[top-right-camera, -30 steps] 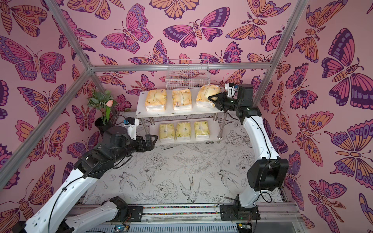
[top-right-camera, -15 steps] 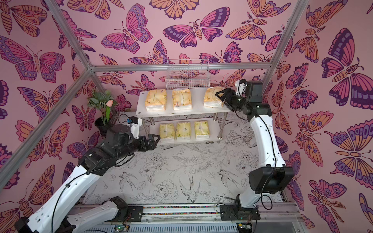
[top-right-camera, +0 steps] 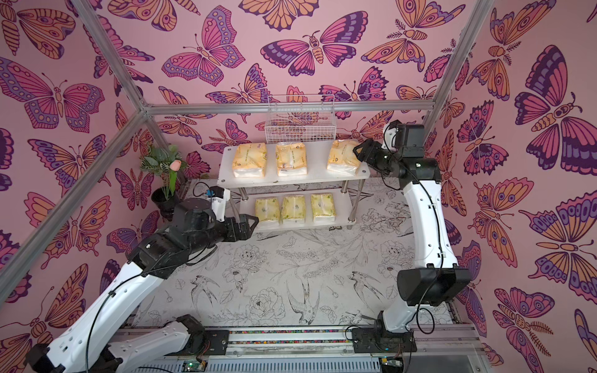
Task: Place the tissue boxes on the shelf by color
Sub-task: Place a box of tissues on the shelf, then adjust the box of tissues on the shelf.
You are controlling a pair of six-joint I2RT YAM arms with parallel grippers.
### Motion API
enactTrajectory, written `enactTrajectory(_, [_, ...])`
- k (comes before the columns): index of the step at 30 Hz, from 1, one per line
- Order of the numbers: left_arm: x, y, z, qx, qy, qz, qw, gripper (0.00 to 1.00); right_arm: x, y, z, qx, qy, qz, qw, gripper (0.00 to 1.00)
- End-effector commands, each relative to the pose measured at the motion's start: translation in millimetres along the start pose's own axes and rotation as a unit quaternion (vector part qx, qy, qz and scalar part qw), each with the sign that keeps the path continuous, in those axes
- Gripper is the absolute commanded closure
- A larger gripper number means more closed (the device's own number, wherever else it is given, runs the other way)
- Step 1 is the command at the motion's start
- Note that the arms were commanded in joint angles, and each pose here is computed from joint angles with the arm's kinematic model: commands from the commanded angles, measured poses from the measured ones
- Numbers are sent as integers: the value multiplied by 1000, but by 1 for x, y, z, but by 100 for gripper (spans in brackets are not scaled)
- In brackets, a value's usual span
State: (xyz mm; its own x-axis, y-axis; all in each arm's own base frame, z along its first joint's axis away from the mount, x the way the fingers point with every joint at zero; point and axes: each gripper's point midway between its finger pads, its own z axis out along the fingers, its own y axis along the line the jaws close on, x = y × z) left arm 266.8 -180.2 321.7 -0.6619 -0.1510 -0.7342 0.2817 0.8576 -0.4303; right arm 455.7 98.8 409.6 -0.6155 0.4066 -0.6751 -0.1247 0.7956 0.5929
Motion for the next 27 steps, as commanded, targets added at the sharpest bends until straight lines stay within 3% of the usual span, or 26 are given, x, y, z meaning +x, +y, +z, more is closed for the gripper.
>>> enactTrajectory(1, [-9,-6,-3,11,-12,-3,1000,0,-3,-3,12,8,5,-7,1000,25])
enactTrajectory(9, [-11,-8,-2,14,-11,-3,1000,0,-3,11,41,-15,22,-7,1000,25])
enactTrajectory(27, [-8,-7,0,15,-7,-7,1000,0,3,32,64,-50,35,3,998,26])
